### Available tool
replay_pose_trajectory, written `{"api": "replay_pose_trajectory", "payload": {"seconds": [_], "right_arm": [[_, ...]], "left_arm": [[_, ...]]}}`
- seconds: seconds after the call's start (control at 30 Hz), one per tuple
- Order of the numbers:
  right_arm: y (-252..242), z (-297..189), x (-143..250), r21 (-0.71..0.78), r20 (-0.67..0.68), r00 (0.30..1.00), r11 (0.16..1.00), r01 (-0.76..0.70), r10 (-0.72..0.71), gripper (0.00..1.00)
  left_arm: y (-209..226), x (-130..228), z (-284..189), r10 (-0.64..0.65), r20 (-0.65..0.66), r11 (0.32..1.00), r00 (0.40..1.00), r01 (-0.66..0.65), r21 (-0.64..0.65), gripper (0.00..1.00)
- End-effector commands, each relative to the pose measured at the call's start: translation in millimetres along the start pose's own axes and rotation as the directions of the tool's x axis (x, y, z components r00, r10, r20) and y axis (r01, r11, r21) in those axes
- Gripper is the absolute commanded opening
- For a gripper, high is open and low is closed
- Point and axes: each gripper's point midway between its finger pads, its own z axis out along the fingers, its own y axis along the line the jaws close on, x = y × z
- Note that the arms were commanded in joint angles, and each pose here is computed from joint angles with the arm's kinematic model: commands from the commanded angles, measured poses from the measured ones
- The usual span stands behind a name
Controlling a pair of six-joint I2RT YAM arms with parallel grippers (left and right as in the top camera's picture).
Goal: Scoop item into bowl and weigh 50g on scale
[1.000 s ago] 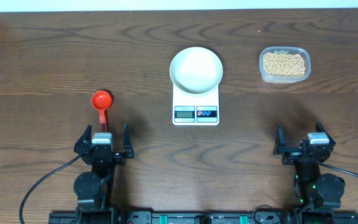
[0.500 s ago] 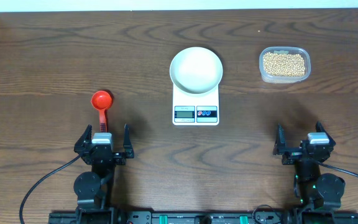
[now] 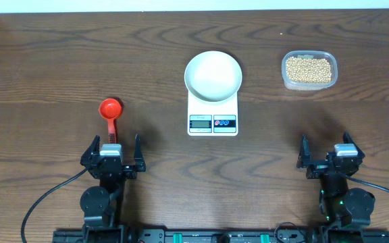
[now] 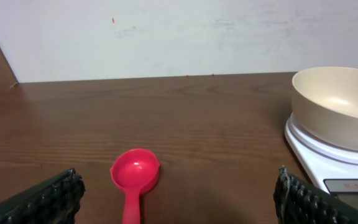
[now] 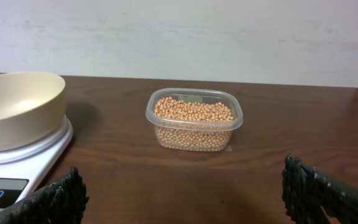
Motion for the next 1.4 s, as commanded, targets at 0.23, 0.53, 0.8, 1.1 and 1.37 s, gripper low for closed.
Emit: {"api": "replay_pose_trajectory", "payload": {"seconds": [0.23,0.53,0.8,1.1,1.37], "right_arm": [[-3.2,0.0,0.7,0.016,0.003,1.0,1.0,0.004,-0.004,0.99],[-3.2,0.0,0.7,0.016,0.003,1.0,1.0,0.004,-0.004,0.99],[-3.2,0.0,0.7,0.016,0.003,1.0,1.0,0.004,-0.004,0.99],[-3.2,0.0,0.7,0.016,0.003,1.0,1.0,0.004,-0.004,0.99],[-3.2,0.0,0.7,0.016,0.003,1.0,1.0,0.004,-0.004,0.99]], "left_arm": [[-0.4,5.9,4.2,-0.059,-0.111,0.998,0.992,0.06,0.002,1.0],[-3.9,-35.5,20.4,-0.059,-0.173,0.997,0.983,0.067,0.041,1.0],[-13.6,-75.6,51.0,-0.06,-0.249,0.989,0.967,0.091,0.118,1.0],[-14.0,-102.4,85.9,-0.064,-0.447,0.983,0.892,0.135,0.128,1.0],[-9.4,-110.6,105.5,-0.056,-0.683,0.972,0.729,0.196,0.13,1.0]]}}
